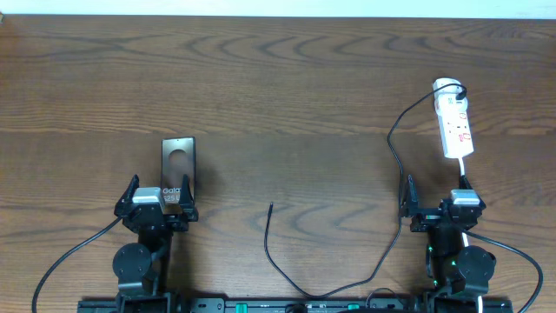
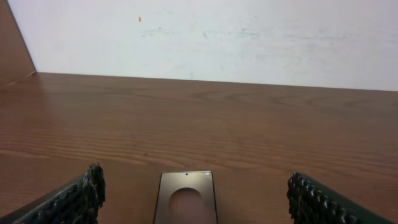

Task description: Plug charger to phone and switch on socket

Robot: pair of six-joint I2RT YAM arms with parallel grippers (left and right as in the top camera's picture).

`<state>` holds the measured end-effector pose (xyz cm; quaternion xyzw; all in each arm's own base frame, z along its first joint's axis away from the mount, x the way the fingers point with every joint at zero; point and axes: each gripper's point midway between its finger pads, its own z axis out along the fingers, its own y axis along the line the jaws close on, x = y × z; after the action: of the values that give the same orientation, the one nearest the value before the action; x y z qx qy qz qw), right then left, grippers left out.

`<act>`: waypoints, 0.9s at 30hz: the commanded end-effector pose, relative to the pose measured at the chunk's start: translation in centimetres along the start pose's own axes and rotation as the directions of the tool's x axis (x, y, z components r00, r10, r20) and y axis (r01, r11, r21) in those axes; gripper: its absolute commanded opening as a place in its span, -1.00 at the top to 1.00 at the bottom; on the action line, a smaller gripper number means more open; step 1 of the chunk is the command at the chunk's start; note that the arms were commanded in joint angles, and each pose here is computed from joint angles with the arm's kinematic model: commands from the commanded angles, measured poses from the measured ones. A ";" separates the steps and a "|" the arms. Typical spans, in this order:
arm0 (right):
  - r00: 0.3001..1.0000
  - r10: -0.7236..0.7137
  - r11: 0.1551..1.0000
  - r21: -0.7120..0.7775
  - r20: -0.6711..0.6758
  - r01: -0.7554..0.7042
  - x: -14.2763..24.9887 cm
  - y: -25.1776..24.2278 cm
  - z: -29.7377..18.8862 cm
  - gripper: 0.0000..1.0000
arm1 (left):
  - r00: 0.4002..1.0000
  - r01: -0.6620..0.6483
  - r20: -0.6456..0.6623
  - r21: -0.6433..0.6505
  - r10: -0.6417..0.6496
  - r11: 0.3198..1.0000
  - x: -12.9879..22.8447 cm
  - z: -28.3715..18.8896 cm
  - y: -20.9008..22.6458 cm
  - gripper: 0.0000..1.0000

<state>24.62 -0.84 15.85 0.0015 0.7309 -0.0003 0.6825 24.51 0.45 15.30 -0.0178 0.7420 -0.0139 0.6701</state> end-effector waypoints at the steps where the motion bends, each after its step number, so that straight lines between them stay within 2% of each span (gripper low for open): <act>1: 1.000 -0.011 1.000 -0.004 0.001 0.011 0.0 0.1 0.0 -0.99 | 0.999 -0.006 -0.048 0.000 0.006 1.000 1.5 0.1 0.1 -0.86; 16: 1.000 -0.011 1.000 -0.004 0.001 0.011 0.0 0.1 0.0 -0.99 | 0.996 -0.007 -0.093 -0.031 0.004 0.999 0.6 0.1 0.6 -0.86; 27: 1.000 -0.011 1.000 -0.004 0.001 0.011 0.0 0.1 0.0 -0.98 | 0.986 -0.012 -0.166 -0.048 0.003 0.999 -6.3 2.3 0.7 -0.86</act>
<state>24.62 -0.84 15.85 0.0015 0.7309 -0.0003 0.6825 26.51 1.04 18.92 -0.0303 0.7957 -0.0043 0.6050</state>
